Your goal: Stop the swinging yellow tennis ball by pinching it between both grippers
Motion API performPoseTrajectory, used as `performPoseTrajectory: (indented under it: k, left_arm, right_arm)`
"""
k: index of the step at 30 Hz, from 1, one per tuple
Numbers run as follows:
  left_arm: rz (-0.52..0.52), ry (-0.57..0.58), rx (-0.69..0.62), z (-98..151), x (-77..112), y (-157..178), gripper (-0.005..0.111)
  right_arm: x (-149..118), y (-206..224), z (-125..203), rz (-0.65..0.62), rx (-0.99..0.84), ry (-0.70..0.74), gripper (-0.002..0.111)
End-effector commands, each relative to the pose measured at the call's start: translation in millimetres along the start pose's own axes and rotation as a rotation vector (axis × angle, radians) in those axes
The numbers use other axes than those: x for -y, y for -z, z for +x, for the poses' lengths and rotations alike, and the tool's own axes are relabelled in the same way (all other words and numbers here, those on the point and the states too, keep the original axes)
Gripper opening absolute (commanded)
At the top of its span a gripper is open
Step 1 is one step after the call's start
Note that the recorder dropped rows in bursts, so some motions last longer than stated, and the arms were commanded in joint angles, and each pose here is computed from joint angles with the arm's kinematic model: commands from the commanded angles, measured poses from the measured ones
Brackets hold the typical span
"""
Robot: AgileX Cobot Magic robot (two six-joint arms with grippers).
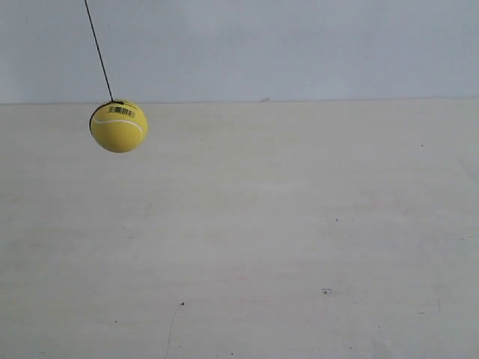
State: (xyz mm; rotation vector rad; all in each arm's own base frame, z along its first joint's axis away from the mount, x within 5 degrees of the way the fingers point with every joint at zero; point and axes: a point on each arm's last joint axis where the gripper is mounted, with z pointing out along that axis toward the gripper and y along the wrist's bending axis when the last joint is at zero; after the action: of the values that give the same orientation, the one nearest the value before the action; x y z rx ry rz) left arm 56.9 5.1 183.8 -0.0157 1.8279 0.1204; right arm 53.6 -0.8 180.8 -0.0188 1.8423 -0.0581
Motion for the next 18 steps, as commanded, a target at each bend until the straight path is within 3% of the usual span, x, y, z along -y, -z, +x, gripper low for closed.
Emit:
performPoseTrajectory:
  k: [1,18]
  left_arm:
    - [0.086,0.0,0.011,-0.6,5.2,0.4,0.005]
    - [0.095,-0.008,0.011,-0.6,5.7,0.4,0.005]
  right_arm:
    - [0.2,0.5,-1.6,0.004,0.018,-0.001,0.0]
    - [0.2,0.5,-1.6,0.004,0.018,-0.001,0.0]
